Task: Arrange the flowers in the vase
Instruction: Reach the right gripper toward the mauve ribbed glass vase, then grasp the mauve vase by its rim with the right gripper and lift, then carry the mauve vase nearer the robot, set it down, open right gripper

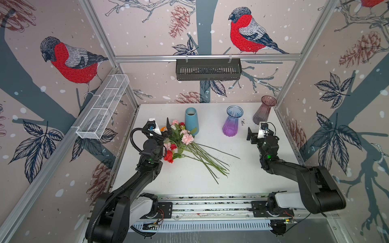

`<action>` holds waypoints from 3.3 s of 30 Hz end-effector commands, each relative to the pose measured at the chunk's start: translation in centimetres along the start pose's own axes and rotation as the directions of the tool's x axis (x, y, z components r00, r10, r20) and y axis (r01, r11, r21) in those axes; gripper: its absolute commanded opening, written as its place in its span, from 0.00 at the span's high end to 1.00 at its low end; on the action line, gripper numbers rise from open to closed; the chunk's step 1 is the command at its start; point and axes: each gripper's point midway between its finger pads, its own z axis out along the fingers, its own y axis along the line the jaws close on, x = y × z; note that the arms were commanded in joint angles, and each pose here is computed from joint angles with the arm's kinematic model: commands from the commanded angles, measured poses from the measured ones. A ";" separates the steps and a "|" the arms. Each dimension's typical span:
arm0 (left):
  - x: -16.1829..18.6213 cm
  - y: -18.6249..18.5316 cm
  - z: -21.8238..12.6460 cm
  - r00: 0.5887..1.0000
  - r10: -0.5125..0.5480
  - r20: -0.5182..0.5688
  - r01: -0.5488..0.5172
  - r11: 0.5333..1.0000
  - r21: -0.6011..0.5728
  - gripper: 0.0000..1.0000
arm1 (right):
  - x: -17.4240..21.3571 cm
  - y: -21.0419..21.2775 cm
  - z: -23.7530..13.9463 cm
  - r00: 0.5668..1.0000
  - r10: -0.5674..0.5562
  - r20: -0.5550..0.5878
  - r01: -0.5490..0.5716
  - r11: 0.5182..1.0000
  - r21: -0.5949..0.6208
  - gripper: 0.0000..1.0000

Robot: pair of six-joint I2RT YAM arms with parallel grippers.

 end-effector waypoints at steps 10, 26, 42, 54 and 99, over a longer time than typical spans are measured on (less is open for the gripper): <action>1.1 -9.3 0.0 0.983 -0.087 -0.163 0.120 0.970 0.212 0.01 | 2.3 4.1 -0.4 0.764 0.455 -0.457 -0.515 0.857 -0.009 0.00; -2.3 -11.8 3.4 0.945 -0.021 -0.327 0.192 0.845 0.499 0.01 | -10.3 -13.6 3.9 0.681 0.672 -0.291 -0.562 0.734 0.382 0.15; -6.2 -2.0 4.0 0.937 -0.266 -0.225 0.311 0.931 0.193 0.02 | -8.4 -13.3 13.9 0.582 0.656 -0.480 -0.585 0.748 0.314 0.38; -5.0 -3.6 4.7 0.927 -0.194 -0.322 0.285 0.921 0.266 0.02 | -6.4 -14.8 13.3 0.590 0.649 -0.480 -0.510 0.761 0.402 0.43; -4.2 -4.2 4.3 0.935 -0.168 -0.312 0.267 0.912 0.312 0.02 | -6.5 -2.2 -5.3 0.598 0.574 -0.559 -0.583 0.790 0.188 0.98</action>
